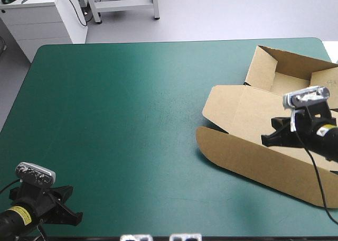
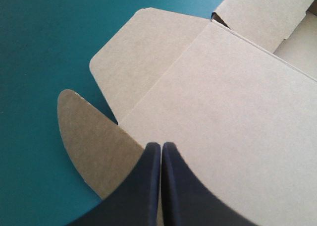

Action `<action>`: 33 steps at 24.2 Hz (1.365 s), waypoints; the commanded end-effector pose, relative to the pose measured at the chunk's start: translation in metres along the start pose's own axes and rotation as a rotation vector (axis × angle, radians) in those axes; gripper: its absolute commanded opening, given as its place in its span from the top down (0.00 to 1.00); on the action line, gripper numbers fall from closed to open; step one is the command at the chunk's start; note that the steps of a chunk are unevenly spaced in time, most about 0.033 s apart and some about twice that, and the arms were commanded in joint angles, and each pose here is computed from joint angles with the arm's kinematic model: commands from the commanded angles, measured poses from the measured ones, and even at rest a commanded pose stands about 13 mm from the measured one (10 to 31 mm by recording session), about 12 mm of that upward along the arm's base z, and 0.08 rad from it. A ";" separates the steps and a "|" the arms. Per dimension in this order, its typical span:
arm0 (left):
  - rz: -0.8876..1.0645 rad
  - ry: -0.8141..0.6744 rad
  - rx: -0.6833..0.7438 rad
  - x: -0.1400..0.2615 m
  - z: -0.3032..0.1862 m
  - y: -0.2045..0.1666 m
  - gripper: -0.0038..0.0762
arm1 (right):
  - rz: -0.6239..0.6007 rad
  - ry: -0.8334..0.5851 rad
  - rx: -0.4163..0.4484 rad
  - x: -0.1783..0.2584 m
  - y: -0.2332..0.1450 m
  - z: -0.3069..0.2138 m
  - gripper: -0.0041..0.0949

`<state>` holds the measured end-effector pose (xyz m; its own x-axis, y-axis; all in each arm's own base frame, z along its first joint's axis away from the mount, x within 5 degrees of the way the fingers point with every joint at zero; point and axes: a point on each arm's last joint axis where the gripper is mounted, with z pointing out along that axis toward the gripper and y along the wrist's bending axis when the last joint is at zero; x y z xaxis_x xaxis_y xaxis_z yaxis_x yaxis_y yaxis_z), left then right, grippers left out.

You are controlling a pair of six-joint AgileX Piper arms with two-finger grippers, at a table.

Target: Fold the box

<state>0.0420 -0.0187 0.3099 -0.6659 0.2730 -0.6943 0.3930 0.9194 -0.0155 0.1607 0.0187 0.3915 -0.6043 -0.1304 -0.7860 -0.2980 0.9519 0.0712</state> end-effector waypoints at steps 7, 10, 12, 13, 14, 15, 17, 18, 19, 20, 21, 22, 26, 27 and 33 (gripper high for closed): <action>-0.004 -0.102 0.016 -0.013 -0.004 -0.001 0.96 | -0.119 -0.247 -0.034 0.060 0.035 -0.047 0.96; -0.014 -0.059 0.022 -0.009 -0.004 -0.002 0.96 | -0.126 -0.201 -0.059 0.085 0.041 -0.045 0.96; -0.019 -0.058 0.031 -0.009 -0.004 -0.003 0.96 | -0.127 -0.212 -0.056 0.101 0.043 -0.044 0.96; -0.021 -0.058 0.037 -0.009 -0.004 -0.003 0.96 | -0.127 -0.212 -0.055 0.107 0.044 -0.043 0.96; -0.026 -0.071 0.047 -0.010 -0.004 -0.004 0.96 | -0.123 -0.209 -0.056 0.118 0.045 -0.040 0.96; -0.030 -0.082 0.054 -0.011 -0.004 -0.005 0.96 | -0.123 -0.212 -0.055 0.123 0.045 -0.039 0.96; -0.031 -0.108 0.056 -0.013 -0.004 -0.005 0.96 | -0.126 -0.219 -0.054 0.136 0.047 -0.037 0.96; -0.031 -0.109 0.056 -0.013 -0.004 -0.005 0.96 | -0.128 -0.226 -0.052 0.139 0.048 -0.038 0.96; -0.032 -0.111 0.056 -0.013 -0.004 -0.005 0.96 | -0.130 -0.232 -0.051 0.142 0.048 -0.038 0.96; -0.032 -0.109 0.056 -0.013 -0.003 -0.005 0.96 | -0.131 -0.237 -0.050 0.145 0.049 -0.038 0.96; -0.032 -0.106 0.056 -0.013 -0.003 -0.005 0.96 | -0.137 -0.243 -0.047 0.147 0.049 -0.039 0.96; -0.032 -0.101 0.056 -0.012 -0.002 -0.005 0.96 | -0.140 -0.248 -0.044 0.148 0.050 -0.039 0.96; -0.033 -0.070 0.054 -0.005 0.010 -0.005 0.96 | -0.134 -0.241 -0.046 0.153 0.050 -0.038 0.96; -0.035 -0.063 0.055 -0.002 0.015 -0.005 0.96 | -0.120 -0.235 -0.048 0.153 0.050 -0.037 0.96; -0.057 -0.038 0.082 0.009 0.034 -0.007 0.96 | -0.109 -0.221 -0.025 0.155 0.047 -0.035 0.96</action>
<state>0.0497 -0.0278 0.2743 -0.7004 0.2517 -0.6678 0.4030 0.9118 -0.0791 0.0239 0.0351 0.2841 -0.4374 -0.1835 -0.8803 -0.3927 0.9197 0.0034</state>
